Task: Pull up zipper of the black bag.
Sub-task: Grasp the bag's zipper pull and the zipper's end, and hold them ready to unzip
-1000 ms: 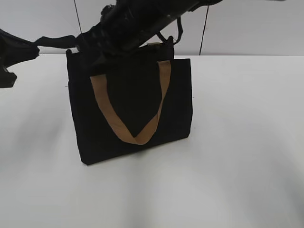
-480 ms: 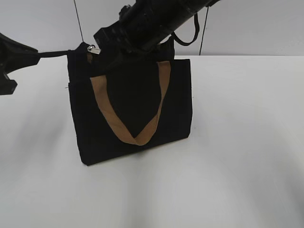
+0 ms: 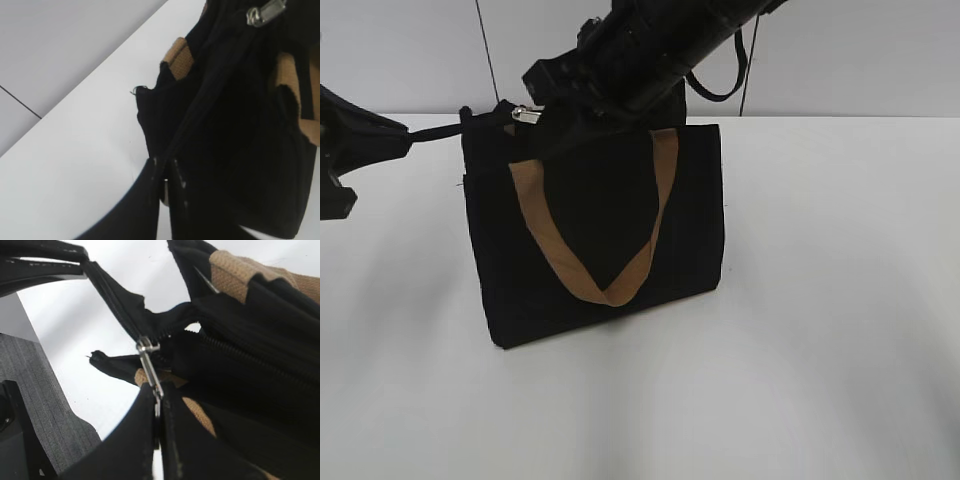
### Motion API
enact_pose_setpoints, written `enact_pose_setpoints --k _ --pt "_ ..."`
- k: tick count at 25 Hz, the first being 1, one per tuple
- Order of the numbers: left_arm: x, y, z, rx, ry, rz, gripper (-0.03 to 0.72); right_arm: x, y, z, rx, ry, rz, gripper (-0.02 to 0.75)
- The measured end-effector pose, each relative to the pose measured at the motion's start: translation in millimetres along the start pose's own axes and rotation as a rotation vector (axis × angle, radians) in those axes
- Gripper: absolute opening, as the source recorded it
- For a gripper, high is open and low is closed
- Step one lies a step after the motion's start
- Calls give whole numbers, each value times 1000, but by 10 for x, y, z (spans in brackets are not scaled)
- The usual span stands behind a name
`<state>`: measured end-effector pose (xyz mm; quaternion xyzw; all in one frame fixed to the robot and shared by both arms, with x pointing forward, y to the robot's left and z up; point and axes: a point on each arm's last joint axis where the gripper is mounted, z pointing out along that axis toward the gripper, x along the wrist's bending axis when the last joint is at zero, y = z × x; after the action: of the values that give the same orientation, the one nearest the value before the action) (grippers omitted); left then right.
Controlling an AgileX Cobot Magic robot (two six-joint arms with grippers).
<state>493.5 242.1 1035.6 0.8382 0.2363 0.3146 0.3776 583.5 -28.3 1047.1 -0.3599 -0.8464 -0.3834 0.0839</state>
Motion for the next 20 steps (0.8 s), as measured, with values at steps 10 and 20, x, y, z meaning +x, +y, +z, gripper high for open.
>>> enact_pose_setpoints --k 10,20 --pt "-98 -140 -17 148 -120 83 18 24 -7 -8 8 38 51 -15" --pt "-68 -210 -29 225 -98 112 17 -60 -7 -56 6 29 65 -15"
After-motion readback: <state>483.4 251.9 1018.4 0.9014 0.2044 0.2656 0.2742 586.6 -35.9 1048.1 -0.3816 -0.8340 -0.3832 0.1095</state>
